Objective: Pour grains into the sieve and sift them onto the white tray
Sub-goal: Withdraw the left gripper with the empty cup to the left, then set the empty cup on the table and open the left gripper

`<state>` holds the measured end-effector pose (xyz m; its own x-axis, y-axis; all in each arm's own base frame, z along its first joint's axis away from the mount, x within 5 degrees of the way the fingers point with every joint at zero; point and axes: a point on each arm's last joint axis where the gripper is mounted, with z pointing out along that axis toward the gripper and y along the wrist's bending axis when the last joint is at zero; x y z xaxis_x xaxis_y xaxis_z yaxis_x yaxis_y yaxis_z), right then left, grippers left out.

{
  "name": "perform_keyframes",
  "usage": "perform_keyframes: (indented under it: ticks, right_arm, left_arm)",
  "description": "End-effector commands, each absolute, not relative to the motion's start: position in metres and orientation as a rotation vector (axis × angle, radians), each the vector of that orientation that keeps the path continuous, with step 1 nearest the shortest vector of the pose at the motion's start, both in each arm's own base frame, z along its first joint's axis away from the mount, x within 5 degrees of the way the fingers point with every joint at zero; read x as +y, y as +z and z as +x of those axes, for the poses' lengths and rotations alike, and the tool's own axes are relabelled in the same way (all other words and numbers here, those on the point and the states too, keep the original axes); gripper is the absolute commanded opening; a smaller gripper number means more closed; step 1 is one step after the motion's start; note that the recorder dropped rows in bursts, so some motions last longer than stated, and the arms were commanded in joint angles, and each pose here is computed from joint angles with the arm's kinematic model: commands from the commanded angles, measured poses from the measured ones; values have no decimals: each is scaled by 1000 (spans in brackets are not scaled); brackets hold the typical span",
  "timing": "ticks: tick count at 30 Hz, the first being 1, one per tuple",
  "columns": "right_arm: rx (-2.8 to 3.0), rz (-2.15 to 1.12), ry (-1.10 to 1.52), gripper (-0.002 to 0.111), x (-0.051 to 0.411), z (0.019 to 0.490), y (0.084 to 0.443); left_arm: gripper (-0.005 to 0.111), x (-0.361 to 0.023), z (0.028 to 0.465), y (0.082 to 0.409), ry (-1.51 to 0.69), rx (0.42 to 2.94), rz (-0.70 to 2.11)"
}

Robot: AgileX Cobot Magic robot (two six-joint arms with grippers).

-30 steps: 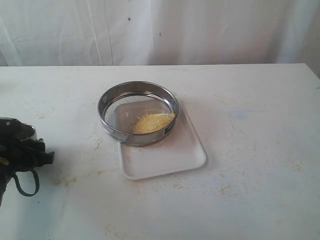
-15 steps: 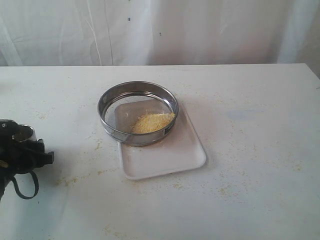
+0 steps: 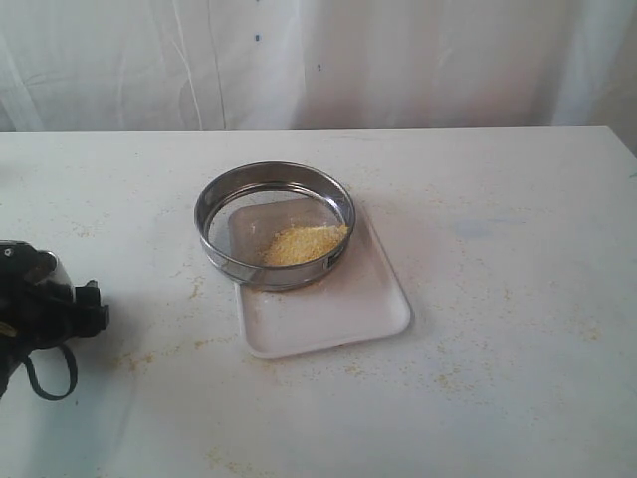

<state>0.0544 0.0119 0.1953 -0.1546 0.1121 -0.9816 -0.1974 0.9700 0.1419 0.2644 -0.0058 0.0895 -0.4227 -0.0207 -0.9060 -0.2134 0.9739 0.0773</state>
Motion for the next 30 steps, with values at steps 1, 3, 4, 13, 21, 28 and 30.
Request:
perform_keyframes:
  ticks: [1,3,4,13,21,28,30]
  right_arm:
    - [1711,-55,268,0,12,54,193]
    - [1711,-55,268,0,12,54,193]
    - [1711,-55,268,0,12,54,193]
    - [1711,-55,268,0,12,54,193]
    - [1711,-55,268,0,12,54,193]
    - [1711,-55,268,0,12,54,193]
    - [1711,-55,268,0,12,54,193]
  left_arm:
    - [101,-4,257,94,207,1998,-185]
    - [101,-4,256,96,204,1994,-188]
    - [101,-4,256,96,204,1991,-188]
    - [101,-3,246,104,202,1978,-190]
    - [101,2,215,105,199,2022,-207]
    - [92,4,182,113,143,2019,-235]
    - [83,4,175,117,135,2009,-231]
